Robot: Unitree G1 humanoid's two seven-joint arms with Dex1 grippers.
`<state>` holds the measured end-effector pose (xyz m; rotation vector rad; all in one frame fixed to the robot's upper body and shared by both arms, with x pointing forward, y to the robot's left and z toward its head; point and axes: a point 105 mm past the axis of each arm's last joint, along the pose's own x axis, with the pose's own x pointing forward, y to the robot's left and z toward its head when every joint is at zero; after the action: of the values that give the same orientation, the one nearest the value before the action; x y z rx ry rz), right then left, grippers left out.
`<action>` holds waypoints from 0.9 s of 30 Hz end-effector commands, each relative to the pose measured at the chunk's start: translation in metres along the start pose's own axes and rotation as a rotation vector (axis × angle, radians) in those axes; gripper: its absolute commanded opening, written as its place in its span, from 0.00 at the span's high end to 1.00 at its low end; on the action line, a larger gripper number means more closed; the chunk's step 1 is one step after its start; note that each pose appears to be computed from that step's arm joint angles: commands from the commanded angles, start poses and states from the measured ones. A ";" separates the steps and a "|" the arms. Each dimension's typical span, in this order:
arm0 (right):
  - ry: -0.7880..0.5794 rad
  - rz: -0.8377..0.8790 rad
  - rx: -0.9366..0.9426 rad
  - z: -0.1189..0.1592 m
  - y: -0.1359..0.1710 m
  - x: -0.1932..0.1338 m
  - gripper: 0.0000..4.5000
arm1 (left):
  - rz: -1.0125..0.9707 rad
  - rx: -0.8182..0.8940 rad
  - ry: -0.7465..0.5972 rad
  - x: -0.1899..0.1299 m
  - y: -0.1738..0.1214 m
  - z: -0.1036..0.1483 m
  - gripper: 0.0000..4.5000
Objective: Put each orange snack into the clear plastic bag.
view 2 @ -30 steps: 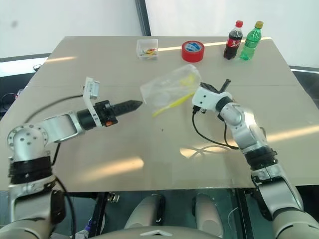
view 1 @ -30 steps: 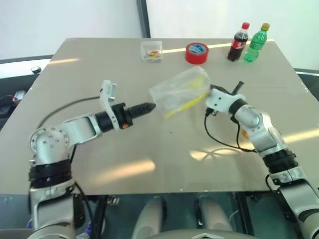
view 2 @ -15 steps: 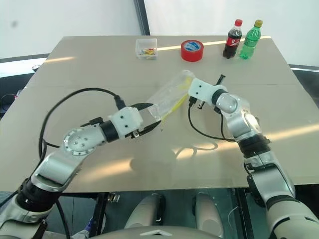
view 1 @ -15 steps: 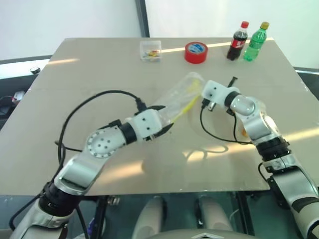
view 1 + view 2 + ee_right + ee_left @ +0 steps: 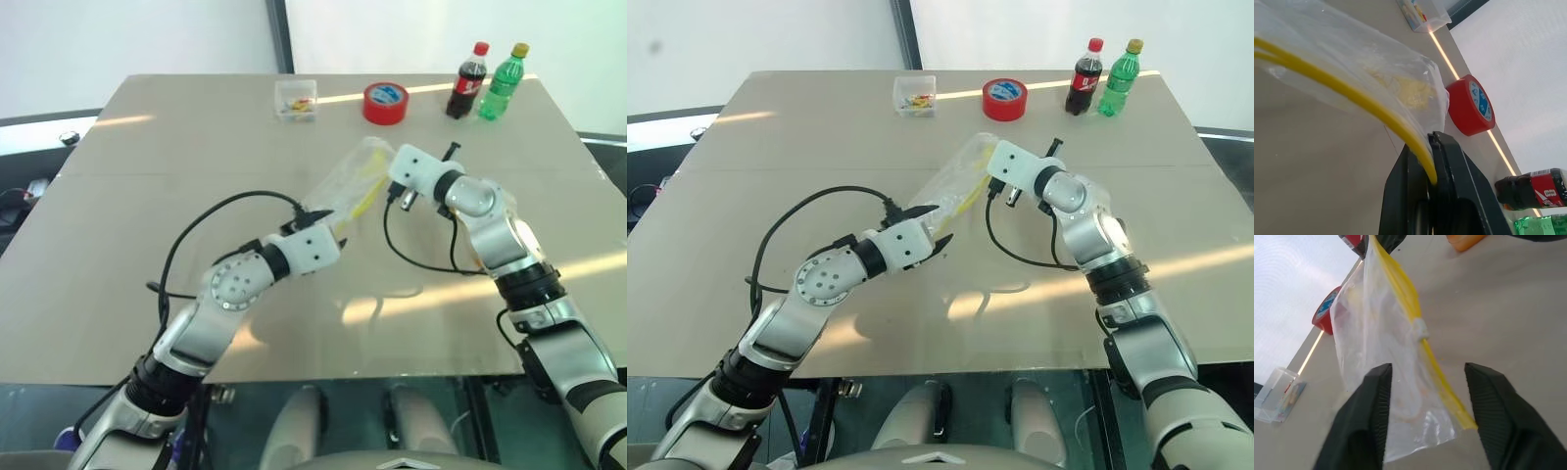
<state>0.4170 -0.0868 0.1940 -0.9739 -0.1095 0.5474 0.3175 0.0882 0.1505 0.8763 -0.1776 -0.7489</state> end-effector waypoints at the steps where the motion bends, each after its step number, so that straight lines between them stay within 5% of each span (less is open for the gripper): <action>1: -0.054 -0.036 -0.025 0.019 -0.012 -0.003 1.00 | 0.012 0.014 -0.033 0.004 0.005 0.008 0.78; 3: -0.050 -0.031 -0.020 0.018 -0.010 -0.004 1.00 | 0.017 0.018 -0.034 0.005 0.005 0.008 0.97; 10: -0.021 0.018 0.013 0.008 0.002 -0.009 1.00 | 0.009 0.009 -0.030 0.005 0.015 0.001 0.99; 13: -0.001 0.020 0.036 -0.001 0.004 -0.016 0.82 | 0.020 0.023 -0.046 0.002 0.029 -0.001 1.00; 19: 0.032 -0.014 0.119 -0.014 0.004 -0.037 0.15 | 0.021 0.034 -0.055 0.003 0.044 -0.008 1.00; 24: -0.007 0.019 0.329 -0.007 0.015 -0.065 0.15 | 0.017 0.012 -0.048 0.005 0.054 -0.015 1.00; 27: -0.019 0.030 0.403 -0.001 0.020 -0.072 0.46 | 0.015 0.019 -0.050 0.006 0.057 -0.017 1.00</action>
<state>0.3539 -0.1153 0.1686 -0.6060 0.0595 0.5854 0.3593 0.1180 0.1657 0.8627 -0.1768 -0.7646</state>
